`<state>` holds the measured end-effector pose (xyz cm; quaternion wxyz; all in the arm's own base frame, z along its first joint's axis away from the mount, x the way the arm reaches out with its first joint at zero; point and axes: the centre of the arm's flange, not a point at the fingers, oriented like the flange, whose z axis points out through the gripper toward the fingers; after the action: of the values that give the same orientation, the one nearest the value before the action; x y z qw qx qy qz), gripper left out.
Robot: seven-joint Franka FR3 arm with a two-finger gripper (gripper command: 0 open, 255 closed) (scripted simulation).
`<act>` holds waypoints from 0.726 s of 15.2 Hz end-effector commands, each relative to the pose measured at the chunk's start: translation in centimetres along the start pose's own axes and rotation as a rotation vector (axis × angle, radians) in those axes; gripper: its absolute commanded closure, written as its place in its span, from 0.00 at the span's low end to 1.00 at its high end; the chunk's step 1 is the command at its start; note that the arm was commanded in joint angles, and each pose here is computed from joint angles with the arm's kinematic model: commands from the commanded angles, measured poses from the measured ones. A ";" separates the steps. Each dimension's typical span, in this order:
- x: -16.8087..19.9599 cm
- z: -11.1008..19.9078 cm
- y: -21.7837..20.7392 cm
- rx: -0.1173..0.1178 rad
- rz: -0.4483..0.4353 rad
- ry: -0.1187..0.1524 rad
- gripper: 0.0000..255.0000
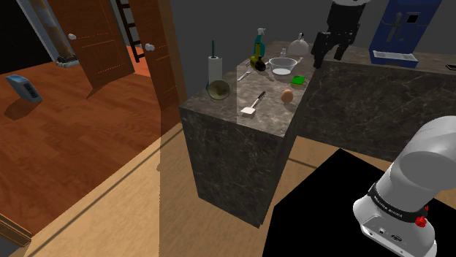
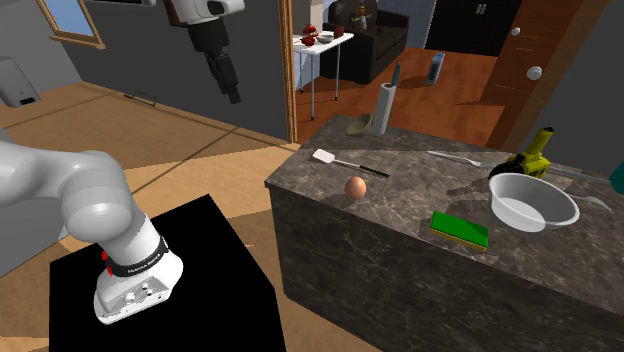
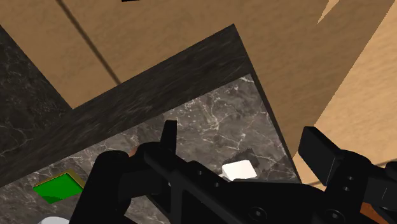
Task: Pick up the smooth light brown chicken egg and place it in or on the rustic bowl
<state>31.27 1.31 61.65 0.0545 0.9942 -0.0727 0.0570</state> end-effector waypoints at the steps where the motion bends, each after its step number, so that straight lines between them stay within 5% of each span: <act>1: 0.0 0.0 0.0 0.000 0.000 0.000 0.00; 11: 4.4 10.7 5.4 0.054 0.083 0.124 0.00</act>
<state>35.43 -5.35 53.42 0.0321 0.9874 -0.1052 0.1138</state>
